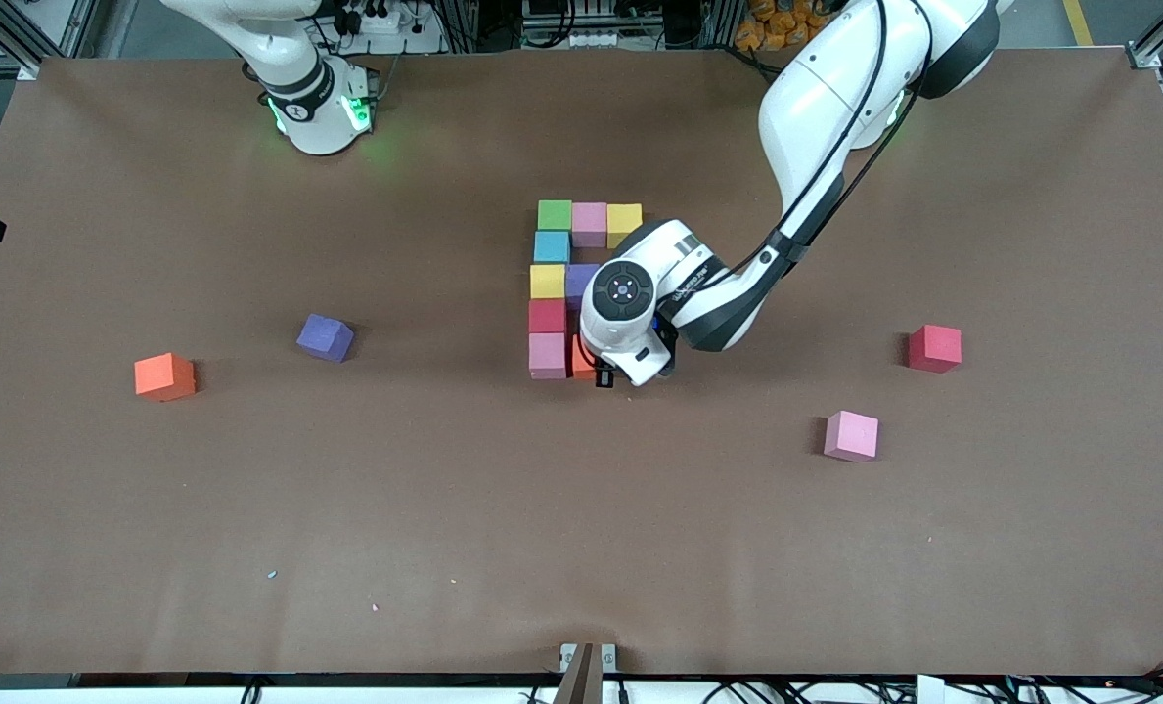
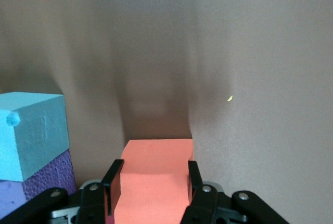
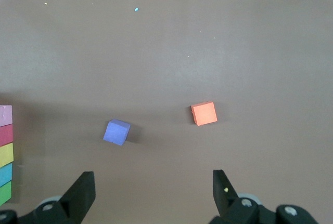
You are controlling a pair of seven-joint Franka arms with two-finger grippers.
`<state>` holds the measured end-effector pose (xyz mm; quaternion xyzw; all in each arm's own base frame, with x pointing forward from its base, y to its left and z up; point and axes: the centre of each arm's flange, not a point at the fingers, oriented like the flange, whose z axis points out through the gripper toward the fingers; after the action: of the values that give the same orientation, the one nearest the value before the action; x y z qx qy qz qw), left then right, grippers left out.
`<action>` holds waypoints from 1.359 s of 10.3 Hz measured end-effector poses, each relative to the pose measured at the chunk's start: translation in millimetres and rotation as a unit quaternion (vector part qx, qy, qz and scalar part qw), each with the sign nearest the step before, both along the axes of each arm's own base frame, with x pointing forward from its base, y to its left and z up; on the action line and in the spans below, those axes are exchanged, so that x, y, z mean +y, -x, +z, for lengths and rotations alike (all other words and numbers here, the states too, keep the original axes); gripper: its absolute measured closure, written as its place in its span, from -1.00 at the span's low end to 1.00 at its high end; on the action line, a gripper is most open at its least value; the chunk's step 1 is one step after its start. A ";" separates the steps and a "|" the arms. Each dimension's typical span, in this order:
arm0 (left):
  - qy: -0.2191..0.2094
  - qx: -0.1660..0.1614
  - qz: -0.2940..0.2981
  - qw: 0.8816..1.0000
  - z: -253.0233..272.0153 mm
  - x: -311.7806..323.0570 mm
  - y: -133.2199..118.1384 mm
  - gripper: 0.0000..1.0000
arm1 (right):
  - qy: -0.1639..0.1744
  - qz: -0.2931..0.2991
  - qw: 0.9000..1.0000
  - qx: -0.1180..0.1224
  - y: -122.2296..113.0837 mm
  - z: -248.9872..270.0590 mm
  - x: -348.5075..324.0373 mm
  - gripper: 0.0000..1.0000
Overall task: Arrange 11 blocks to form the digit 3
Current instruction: 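Lower the orange cube beside the pink cube and open the left gripper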
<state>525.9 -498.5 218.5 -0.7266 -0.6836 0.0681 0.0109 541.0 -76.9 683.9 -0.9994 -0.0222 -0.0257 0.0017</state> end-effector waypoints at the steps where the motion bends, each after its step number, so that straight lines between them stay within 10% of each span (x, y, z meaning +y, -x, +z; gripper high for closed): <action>1: 0.002 -0.002 0.000 1.000 0.5 -0.6 -0.3 -0.07 | 0.000 0.000 1.000 0.000 0.0 0.0 0.0 -1.00; 14: 0.011 -0.008 0.002 1.000 -4.1 -2.8 2.2 -0.07 | 0.000 0.000 1.000 0.000 0.0 0.1 0.0 -1.00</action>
<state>523.8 -501.2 214.4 -0.7260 -0.6841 0.0698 -0.0024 541.0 -76.9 684.0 -0.9994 -0.0222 -0.0258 0.0017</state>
